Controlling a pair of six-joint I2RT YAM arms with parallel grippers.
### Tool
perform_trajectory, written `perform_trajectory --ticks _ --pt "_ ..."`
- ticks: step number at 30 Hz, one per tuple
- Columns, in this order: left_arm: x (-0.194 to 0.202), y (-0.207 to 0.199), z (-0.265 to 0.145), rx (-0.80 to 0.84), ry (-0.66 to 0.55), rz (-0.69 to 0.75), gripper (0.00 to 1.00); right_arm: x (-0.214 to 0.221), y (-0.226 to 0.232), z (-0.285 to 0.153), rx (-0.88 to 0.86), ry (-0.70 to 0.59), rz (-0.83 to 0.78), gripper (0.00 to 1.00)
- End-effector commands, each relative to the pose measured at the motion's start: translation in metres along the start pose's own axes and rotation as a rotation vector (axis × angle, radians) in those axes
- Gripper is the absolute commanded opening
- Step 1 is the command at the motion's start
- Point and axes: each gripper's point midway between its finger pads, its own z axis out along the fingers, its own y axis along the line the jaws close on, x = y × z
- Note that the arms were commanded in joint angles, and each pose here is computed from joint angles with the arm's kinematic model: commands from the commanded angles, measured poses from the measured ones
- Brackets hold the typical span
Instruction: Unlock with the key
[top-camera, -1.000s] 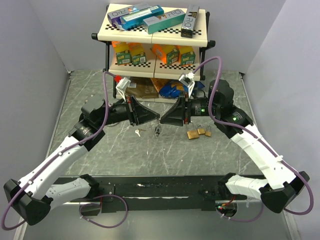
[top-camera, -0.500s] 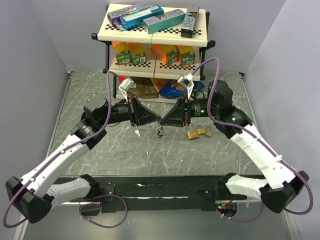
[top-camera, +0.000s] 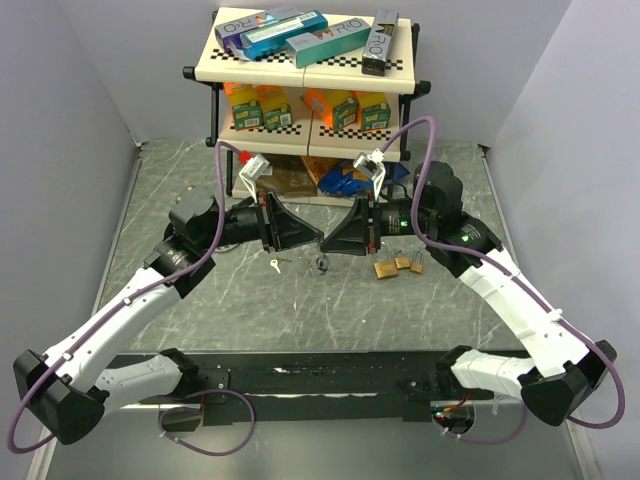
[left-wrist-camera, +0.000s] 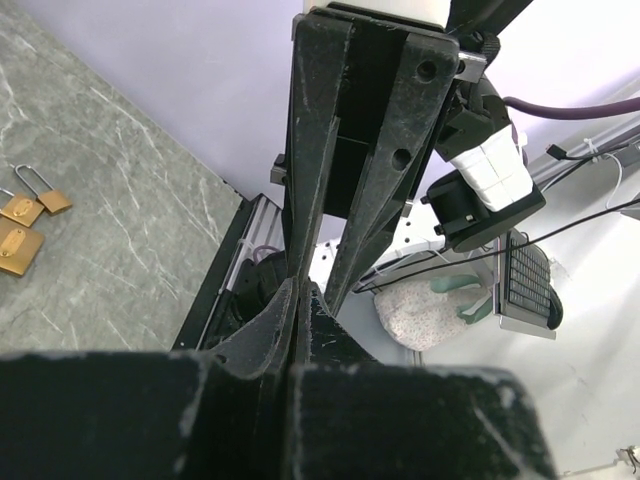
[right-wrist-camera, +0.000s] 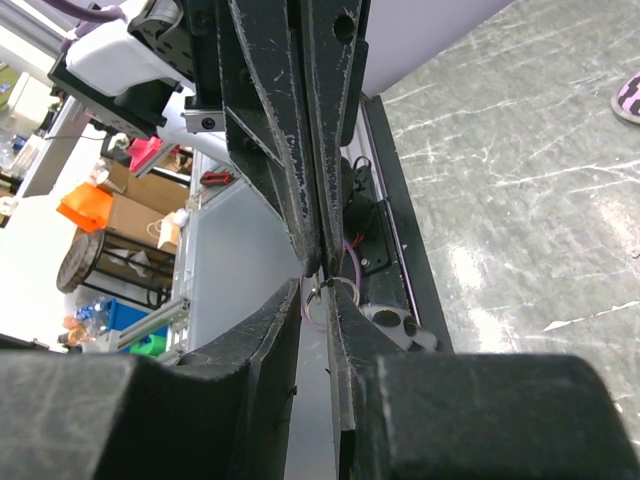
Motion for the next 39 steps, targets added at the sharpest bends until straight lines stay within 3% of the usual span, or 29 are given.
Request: perform_trajectory --ticks 1,10,16,17,18,21,23,27,32,39 --pt "-0.014 -0.021 0.0 0.062 -0.03 0.054 0.01 -0.001 0.004 0.001 -0.028 -0.002 -0.032 0.23" --pt "-0.012 -0.019 0.001 0.066 -0.023 0.048 0.01 -0.002 0.005 0.001 -0.031 -0.012 -0.036 0.01" --pt "-0.011 -0.014 0.002 0.047 -0.021 0.052 0.02 -0.006 -0.001 0.001 -0.002 -0.047 -0.013 0.0" --pt "-0.011 -0.01 0.003 0.036 -0.02 0.054 0.09 -0.006 -0.006 0.002 0.022 -0.06 0.007 0.0" --pt "-0.011 -0.008 0.003 0.024 -0.02 0.051 0.36 -0.009 -0.011 0.001 0.038 -0.074 0.015 0.0" --pt "-0.019 -0.002 0.008 0.003 -0.047 0.067 0.74 -0.011 -0.032 -0.006 0.11 -0.116 0.066 0.0" --pt "-0.029 0.007 0.014 -0.031 -0.08 0.07 0.86 -0.009 -0.049 -0.012 0.168 -0.134 0.094 0.0" --pt "-0.047 0.041 0.031 -0.141 -0.139 0.033 0.85 -0.009 -0.086 -0.042 0.35 -0.189 0.131 0.0" --pt "-0.047 0.108 0.071 -0.31 -0.105 -0.038 0.8 -0.016 -0.116 -0.098 0.644 -0.307 0.165 0.0" --pt "0.002 0.186 0.129 -0.524 0.05 -0.157 0.73 -0.02 -0.113 -0.161 0.924 -0.449 0.131 0.0"
